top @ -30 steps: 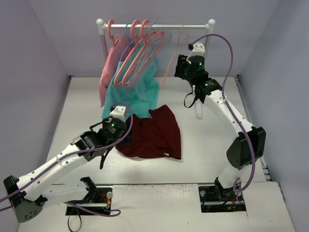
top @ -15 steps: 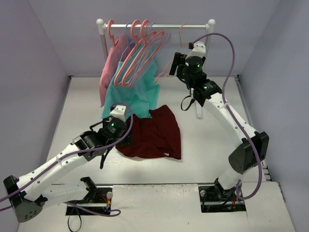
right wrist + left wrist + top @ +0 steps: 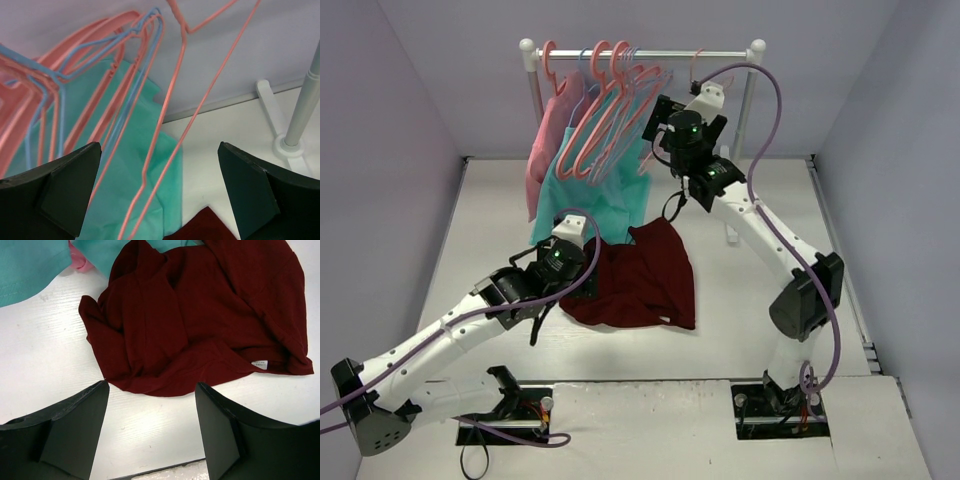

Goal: Place the t-shirt on the hanger
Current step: Pick up the hanger from the clothesline.

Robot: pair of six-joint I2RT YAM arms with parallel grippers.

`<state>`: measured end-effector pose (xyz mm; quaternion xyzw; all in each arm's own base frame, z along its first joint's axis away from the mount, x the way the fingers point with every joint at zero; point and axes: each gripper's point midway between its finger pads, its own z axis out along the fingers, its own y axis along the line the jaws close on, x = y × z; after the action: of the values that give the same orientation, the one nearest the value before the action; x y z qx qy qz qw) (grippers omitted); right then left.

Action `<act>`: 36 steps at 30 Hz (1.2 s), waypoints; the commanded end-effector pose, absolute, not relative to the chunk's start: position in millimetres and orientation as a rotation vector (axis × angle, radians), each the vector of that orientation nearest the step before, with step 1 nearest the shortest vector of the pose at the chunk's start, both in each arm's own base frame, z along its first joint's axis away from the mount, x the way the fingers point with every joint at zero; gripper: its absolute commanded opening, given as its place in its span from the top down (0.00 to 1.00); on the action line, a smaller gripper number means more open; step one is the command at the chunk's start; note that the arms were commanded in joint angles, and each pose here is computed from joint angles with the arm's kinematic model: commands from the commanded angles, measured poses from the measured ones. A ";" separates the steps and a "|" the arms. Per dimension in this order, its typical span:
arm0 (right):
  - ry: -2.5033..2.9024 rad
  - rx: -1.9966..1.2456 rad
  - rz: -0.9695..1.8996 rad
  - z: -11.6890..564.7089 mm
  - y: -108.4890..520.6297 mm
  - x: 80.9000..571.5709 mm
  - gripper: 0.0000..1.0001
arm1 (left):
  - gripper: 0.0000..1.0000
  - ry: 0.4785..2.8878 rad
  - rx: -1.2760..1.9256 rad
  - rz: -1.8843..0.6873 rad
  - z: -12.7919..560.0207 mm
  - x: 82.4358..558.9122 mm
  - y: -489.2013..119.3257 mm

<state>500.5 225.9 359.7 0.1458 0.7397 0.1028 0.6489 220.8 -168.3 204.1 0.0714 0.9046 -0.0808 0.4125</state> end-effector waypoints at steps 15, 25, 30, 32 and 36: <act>1.690 0.391 0.132 331.6 192.2 520.2 0.06 | 0.35 2.187 0.122 -0.261 226.3 221.0 -159.3; 1.784 0.251 0.211 309.3 187.9 534.8 0.14 | 0.35 2.202 0.141 -0.247 224.2 225.6 -163.9; 1.808 0.210 0.216 302.1 182.5 537.8 0.20 | 0.35 2.203 0.135 -0.243 223.2 225.2 -162.1; 1.812 0.205 0.199 300.5 178.3 537.8 0.22 | 0.35 2.202 0.132 -0.243 223.3 225.2 -161.9; 1.818 0.185 0.172 299.0 174.1 536.6 0.29 | 0.35 2.206 0.134 -0.241 222.5 225.6 -162.4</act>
<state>538.5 183.4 261.9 0.0858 0.8113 0.0686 0.5743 217.1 -159.4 205.4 0.0650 0.9014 -0.0850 0.4195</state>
